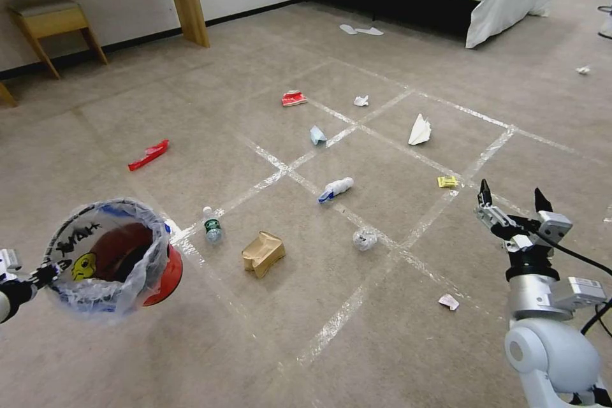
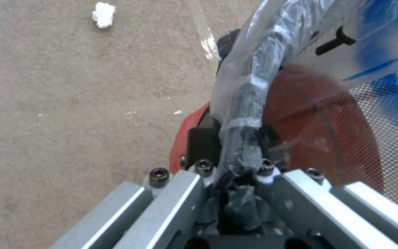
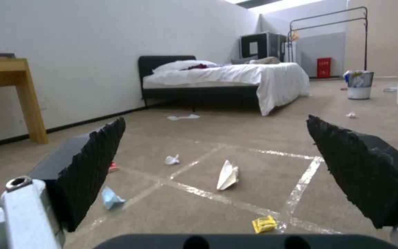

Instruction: Pick up the trash bin and place the garbage on the floor into it.

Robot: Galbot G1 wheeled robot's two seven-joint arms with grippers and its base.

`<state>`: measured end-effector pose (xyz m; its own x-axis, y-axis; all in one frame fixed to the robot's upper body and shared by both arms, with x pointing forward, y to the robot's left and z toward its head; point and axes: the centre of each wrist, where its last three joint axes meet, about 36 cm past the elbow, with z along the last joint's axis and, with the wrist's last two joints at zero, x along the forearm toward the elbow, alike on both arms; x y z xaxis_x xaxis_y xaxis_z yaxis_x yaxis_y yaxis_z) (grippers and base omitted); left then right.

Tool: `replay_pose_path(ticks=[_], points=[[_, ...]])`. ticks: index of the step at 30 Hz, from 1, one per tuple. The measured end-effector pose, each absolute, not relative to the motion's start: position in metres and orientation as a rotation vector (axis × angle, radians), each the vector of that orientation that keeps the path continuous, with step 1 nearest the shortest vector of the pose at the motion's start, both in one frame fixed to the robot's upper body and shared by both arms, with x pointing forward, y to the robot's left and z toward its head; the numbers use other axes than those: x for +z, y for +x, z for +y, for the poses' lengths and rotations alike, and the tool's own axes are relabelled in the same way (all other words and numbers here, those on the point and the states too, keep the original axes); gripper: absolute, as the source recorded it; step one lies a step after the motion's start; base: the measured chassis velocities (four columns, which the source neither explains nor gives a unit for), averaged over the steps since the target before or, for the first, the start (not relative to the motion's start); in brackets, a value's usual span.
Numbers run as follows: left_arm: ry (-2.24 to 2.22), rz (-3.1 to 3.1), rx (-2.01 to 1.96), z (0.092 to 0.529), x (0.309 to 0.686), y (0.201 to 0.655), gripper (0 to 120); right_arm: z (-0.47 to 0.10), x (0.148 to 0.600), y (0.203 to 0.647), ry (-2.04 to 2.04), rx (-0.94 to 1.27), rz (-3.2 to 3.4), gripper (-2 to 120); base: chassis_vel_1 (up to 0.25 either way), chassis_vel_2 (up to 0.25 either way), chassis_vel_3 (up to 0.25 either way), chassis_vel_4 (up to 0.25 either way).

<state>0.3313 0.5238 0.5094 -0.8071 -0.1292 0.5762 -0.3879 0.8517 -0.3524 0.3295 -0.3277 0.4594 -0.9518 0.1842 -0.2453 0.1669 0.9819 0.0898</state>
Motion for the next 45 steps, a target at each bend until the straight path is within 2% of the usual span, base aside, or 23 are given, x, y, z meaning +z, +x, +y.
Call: replay_pose_path(ticks=[17,25,27,28,30,32,34,35,39,41,42,45], points=[[0.365,-2.474,0.638,0.524,0.505,0.33,0,-0.33,0.464,0.331,0.313,0.108,2.91,100,0.0,0.0,0.0,0.0],[0.356,-2.469,0.641,0.523,0.499,0.328,0,-0.33,0.469,0.333,0.562,0.26,3.199,100,0.0,0.0,0.0,0.0],[0.356,-2.469,0.641,0.523,0.498,0.327,0,-0.338,0.469,0.34,0.687,0.421,3.405,100,0.0,0.0,0.0,0.0],[0.356,-2.469,0.641,0.523,0.498,0.327,0,-0.338,0.469,0.34,0.687,0.421,3.405,100,0.0,0.0,0.0,0.0],[0.355,-2.469,0.646,0.522,0.497,0.327,0,-0.347,0.444,0.353,0.815,0.595,3.55,100,0.0,0.0,0.0,0.0],[0.355,-2.469,0.647,0.521,0.497,0.327,0,-0.348,0.439,0.355,0.835,0.616,3.563,100,0.0,0.0,0.0,0.0],[0.356,-2.468,0.647,0.52,0.496,0.326,0,-0.348,0.404,0.366,0.951,0.797,3.615,100,0.0,0.0,0.0,0.0],[0.356,-2.468,0.647,0.52,0.496,0.326,0,-0.348,0.404,0.366,0.951,0.797,3.615,100,0.0,0.0,0.0,0.0],[0.356,-2.465,0.648,0.518,0.494,0.325,0,-0.344,0.354,0.383,1.078,0.951,3.635,100,0.0,0.0,0.0,0.0],[0.357,-2.465,0.648,0.518,0.493,0.324,0,-0.343,0.344,0.387,1.102,0.976,3.637,100,0.0,0.0,0.0,0.0],[0.359,-2.463,0.647,0.518,0.492,0.324,0,-0.341,0.32,0.398,1.142,1.031,3.637,100,0.0,0.0,0.0,0.0],[0.361,-2.459,0.642,0.517,0.491,0.322,0,-0.338,0.299,0.412,1.158,1.068,3.641,100,0.0,0.0,0.0,0.0]])
